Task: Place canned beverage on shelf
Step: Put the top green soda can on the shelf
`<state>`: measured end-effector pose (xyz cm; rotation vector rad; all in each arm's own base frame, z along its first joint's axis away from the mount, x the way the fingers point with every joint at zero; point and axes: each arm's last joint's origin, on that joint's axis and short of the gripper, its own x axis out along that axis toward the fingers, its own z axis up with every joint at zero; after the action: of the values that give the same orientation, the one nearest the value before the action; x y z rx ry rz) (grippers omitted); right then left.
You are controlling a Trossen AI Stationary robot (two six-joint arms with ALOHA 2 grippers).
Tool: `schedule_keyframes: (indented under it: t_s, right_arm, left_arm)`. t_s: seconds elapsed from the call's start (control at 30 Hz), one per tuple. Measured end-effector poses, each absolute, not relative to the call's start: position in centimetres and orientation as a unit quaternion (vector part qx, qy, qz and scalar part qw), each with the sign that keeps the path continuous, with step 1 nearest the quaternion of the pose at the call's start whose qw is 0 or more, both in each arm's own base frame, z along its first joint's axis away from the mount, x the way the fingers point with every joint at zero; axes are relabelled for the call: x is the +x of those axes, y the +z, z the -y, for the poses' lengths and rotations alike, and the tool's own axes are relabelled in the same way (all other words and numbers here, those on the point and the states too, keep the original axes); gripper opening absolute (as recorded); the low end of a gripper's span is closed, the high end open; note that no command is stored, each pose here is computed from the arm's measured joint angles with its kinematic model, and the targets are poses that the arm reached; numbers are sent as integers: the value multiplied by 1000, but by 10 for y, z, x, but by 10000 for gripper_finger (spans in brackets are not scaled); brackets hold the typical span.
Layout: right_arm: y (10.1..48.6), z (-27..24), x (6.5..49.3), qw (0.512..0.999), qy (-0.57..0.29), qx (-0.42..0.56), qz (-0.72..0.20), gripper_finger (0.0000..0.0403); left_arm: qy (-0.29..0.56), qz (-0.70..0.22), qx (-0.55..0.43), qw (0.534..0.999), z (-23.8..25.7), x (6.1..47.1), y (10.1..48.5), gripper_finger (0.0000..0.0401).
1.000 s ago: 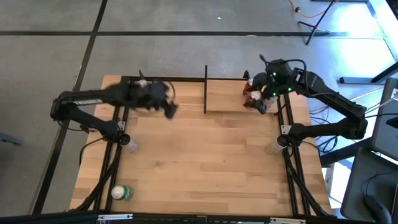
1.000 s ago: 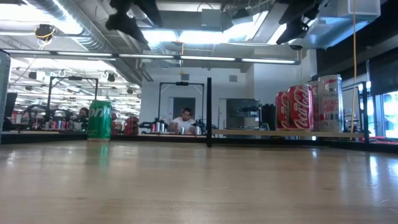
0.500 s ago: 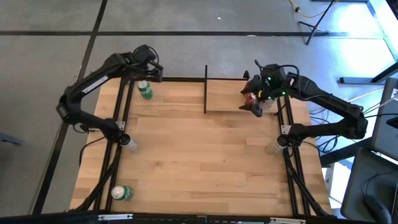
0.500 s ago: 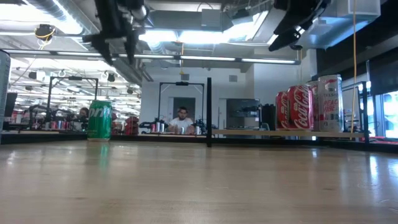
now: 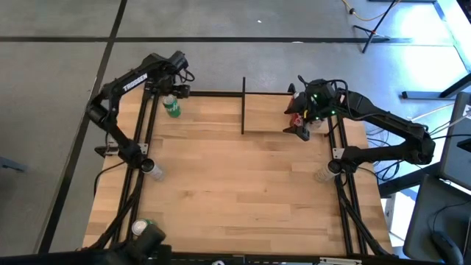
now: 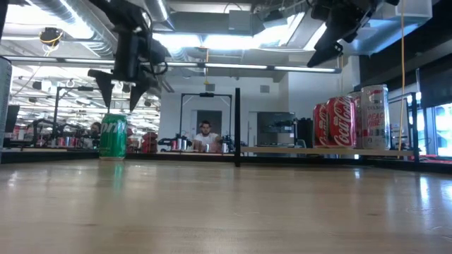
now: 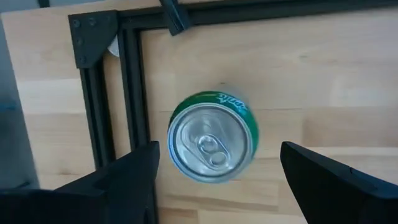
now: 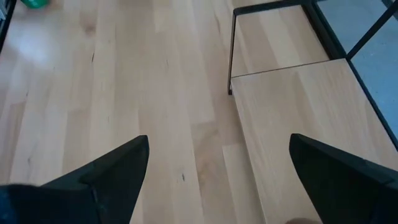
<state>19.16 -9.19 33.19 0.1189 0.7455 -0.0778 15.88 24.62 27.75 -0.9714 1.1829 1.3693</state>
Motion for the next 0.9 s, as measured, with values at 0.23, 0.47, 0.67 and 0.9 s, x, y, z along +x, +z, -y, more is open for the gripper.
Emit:
schedule_keyframes:
  t_s: [0.23, 0.47, 0.67, 0.9]
  right_arm:
    - [332, 92, 192, 930, -38, 57, -362, 376]
    - [332, 92, 192, 929, -38, 55, -363, 376]
    - [332, 92, 192, 929, -38, 55, -363, 376]
    - [332, 92, 192, 929, -38, 55, -363, 376]
  left_arm:
    - [564, -518, -406, 499, -259, 155, 262, 331]
    - [536, -534, -439, 484, -262, 147, 240, 331]
    - [520, -539, -448, 488, -259, 146, 230, 311]
    - [508, -542, -429, 514, -255, 153, 233, 261]
